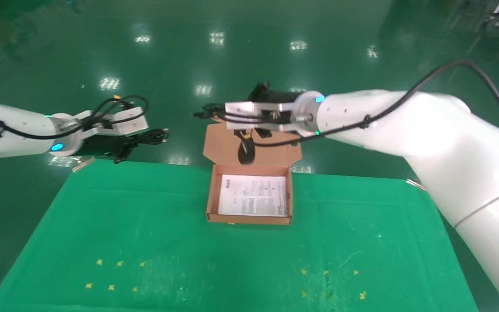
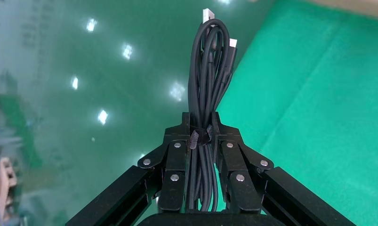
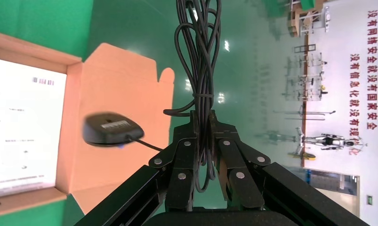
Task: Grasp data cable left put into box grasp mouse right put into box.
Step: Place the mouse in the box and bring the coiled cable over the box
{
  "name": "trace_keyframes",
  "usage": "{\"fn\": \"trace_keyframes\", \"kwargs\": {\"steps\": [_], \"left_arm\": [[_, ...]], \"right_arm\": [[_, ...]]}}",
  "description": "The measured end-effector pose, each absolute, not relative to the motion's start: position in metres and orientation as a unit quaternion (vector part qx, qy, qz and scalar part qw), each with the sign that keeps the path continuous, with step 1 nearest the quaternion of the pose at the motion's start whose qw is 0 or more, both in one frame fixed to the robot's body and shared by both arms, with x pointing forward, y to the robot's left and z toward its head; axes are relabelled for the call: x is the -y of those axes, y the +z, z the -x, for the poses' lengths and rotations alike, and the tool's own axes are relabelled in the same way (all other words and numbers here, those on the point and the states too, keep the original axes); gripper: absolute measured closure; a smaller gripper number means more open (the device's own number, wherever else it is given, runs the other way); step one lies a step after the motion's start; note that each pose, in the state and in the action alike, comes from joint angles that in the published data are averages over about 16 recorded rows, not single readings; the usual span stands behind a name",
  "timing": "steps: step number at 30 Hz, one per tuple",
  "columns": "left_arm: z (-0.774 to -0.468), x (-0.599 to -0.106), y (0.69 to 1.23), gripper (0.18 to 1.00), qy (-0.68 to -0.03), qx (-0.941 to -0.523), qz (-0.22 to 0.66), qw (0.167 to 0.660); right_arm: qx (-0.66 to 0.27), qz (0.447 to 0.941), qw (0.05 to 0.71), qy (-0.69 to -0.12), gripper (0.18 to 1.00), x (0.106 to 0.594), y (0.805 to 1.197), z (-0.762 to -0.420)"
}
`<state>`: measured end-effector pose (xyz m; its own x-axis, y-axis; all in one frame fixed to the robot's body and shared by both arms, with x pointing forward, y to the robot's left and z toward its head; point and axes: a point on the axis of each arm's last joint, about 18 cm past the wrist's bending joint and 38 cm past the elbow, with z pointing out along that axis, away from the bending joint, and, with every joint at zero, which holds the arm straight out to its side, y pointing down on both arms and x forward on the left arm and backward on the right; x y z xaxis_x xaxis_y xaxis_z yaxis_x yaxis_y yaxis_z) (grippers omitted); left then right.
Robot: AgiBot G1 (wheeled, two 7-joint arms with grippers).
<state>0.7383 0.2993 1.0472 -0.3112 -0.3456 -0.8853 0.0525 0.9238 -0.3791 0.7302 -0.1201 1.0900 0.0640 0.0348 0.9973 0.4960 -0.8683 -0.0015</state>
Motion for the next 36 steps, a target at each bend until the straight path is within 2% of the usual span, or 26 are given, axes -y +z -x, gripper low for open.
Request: {"fn": "trace_keyframes", "kwargs": {"steps": [12, 25, 36], "left_arm": [[-0.735, -0.311, 1.042, 0.923, -0.152, -0.791, 0.120, 0.581], [-0.732, -0.310, 1.041, 0.924, -0.151, -0.790, 0.122, 0.582], [-0.731, -0.308, 1.040, 0.924, -0.151, -0.790, 0.121, 0.582]], "right_arm": [[0.176, 0.735, 0.227, -0.614, 0.968, 0.097, 1.028, -0.742], [0.070, 0.771, 0.283, -0.567, 0.968, 0.114, 0.966, -0.761], [0.027, 0.782, 0.291, -0.550, 0.960, 0.128, 0.943, -0.767]]}}
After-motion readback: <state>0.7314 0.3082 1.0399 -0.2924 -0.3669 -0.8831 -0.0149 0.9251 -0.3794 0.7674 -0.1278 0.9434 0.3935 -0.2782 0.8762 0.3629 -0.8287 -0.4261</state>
